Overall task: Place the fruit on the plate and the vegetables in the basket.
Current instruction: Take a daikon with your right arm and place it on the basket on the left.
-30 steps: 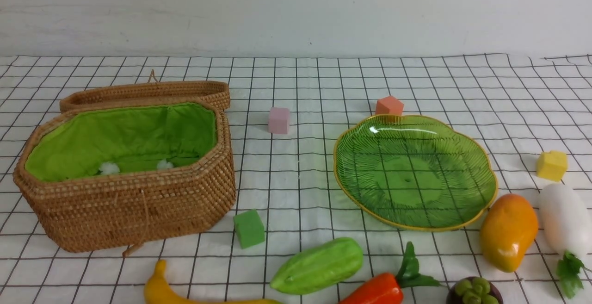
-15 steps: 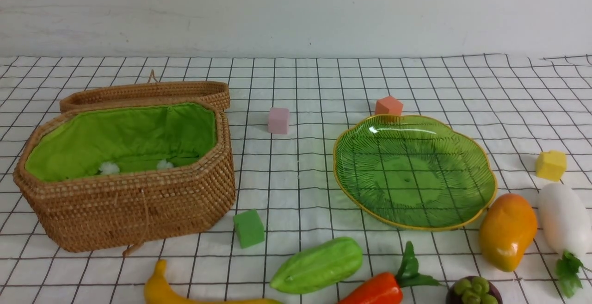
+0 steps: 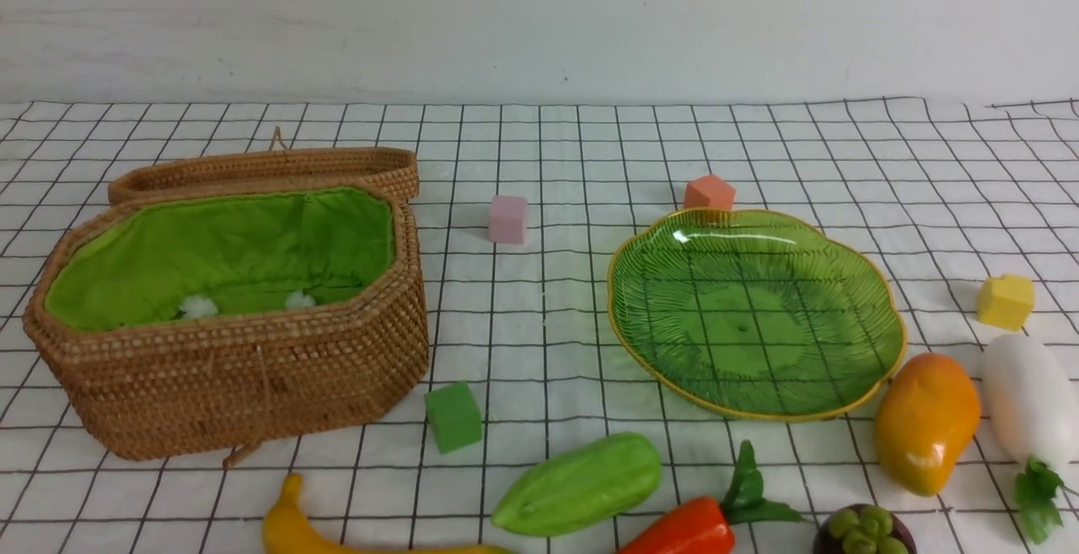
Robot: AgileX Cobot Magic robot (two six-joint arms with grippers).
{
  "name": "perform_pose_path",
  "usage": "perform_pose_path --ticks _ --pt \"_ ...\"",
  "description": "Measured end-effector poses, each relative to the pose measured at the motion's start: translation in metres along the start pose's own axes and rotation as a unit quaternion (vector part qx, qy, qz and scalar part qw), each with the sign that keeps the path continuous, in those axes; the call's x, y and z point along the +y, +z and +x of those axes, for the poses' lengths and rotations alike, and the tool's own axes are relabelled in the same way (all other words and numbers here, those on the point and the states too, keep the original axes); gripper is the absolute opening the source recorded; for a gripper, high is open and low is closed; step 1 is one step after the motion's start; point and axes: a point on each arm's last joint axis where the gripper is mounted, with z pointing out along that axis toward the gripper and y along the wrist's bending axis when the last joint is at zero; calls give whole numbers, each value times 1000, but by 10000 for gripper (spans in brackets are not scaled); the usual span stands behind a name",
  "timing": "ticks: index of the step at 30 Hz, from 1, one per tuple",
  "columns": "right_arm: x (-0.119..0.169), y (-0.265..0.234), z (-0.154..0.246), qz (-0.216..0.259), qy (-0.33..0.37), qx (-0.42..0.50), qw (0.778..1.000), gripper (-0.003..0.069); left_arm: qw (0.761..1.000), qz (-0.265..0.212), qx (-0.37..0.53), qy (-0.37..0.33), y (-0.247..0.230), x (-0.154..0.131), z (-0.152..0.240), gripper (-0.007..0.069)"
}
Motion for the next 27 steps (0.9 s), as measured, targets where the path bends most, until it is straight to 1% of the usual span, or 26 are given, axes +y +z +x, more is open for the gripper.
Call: perform_pose_path --ticks 4,9,12,16,17,22,27 --pt "10 40 -12 27 -5 68 997 438 1000 0 0 0 0 0 0 239" --pt "19 104 -14 60 -19 149 987 587 1000 0 0 0 0 0 0 239" --pt "23 134 -11 67 -24 175 982 605 1000 0 0 0 0 0 0 239" --pt "23 169 -2 66 -26 186 980 586 1000 0 0 0 0 0 0 239" --pt "23 169 -3 66 -26 185 980 584 1000 0 0 0 0 0 0 239" --pt "2 209 11 89 -14 212 973 550 1000 0 0 0 0 0 0 239" --pt "-7 222 13 86 3 225 971 530 1000 0 0 0 0 0 0 239"
